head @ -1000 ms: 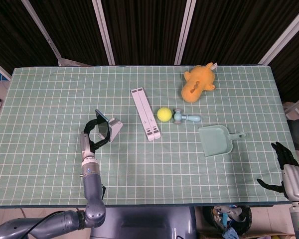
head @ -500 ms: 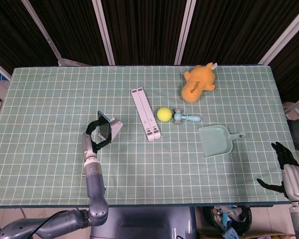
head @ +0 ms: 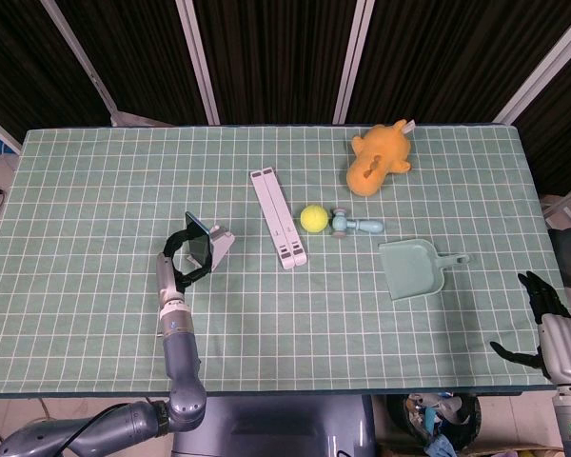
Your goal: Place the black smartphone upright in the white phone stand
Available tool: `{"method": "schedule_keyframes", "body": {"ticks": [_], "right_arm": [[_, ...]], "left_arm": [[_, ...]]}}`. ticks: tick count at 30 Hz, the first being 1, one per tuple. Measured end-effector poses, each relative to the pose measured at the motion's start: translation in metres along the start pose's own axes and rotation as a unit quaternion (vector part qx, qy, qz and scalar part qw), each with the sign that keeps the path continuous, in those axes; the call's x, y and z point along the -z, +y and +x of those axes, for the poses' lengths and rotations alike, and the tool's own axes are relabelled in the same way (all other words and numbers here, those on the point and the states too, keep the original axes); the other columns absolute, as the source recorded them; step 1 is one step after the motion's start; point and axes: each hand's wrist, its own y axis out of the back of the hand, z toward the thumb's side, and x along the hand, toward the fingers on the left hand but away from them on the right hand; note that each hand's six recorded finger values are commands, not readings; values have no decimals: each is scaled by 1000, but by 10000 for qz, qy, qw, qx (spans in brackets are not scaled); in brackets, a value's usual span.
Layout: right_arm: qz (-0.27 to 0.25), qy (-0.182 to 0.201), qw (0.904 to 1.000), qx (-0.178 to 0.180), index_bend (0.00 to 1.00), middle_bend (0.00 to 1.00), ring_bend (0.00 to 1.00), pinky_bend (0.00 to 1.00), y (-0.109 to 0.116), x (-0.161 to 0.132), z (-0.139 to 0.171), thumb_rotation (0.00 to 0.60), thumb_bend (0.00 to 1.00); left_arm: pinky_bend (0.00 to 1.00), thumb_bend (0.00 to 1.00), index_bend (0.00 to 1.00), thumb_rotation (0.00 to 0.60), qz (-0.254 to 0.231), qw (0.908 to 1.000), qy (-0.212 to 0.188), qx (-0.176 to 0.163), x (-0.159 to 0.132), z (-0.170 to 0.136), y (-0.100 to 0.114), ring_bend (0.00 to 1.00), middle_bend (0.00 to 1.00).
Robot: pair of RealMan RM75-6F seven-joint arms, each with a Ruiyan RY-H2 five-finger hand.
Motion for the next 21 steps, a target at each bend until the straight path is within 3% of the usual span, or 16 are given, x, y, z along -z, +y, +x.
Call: {"method": "schedule_keyframes", "body": {"ticks": [21], "right_arm": [[-13, -4, 10000, 0, 0, 0, 0, 199, 0, 0, 0, 600, 101]], "left_arm": [[58, 404, 465, 600, -12, 10000, -87, 22, 9, 5, 3, 130, 545]]}}
